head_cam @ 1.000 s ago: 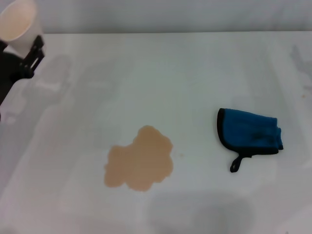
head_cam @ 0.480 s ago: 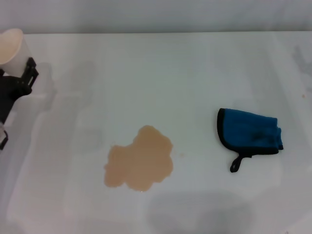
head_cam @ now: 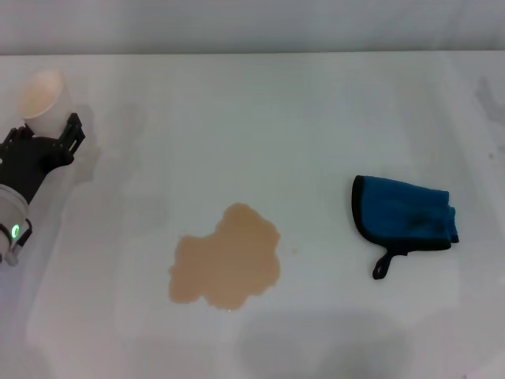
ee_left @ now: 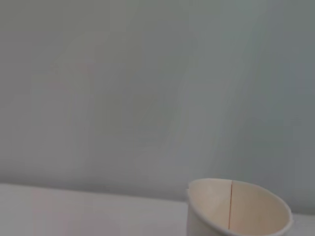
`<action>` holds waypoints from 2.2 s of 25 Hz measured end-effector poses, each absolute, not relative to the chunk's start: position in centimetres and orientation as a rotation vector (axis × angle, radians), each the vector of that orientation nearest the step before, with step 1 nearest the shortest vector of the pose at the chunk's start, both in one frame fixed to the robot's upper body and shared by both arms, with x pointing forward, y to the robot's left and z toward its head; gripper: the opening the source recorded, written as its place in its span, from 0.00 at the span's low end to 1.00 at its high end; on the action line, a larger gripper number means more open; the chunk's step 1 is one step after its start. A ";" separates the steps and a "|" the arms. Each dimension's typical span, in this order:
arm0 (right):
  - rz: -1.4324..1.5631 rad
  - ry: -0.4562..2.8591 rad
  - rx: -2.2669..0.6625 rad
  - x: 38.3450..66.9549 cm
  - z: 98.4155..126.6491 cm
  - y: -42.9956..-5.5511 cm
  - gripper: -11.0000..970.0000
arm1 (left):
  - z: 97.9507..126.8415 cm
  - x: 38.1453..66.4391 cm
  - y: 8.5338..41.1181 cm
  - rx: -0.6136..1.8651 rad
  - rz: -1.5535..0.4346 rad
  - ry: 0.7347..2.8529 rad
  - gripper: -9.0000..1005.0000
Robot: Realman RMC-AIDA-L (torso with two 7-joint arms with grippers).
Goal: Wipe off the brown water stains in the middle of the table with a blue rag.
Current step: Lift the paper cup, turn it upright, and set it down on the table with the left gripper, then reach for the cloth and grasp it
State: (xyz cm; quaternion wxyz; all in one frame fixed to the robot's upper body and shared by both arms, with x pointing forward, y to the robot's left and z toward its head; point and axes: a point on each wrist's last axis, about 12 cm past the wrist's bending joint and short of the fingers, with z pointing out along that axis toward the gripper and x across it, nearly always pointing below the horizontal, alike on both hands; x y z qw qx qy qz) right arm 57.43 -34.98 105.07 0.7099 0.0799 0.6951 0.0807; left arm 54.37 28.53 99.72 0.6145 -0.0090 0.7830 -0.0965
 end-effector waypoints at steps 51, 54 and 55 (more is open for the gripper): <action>0.211 1.533 0.133 56.2 104.7 -35.0 0.90 | 98.9 48.6 27.8 -0.136 -0.428 1.686 0.89; 0.315 1.546 0.138 56.4 104.8 -34.5 0.90 | 99.2 47.7 28.5 -0.214 -0.489 1.632 0.89; 0.360 1.557 0.128 56.6 105.0 -34.2 0.90 | 99.2 47.7 28.5 -0.214 -0.489 1.632 0.89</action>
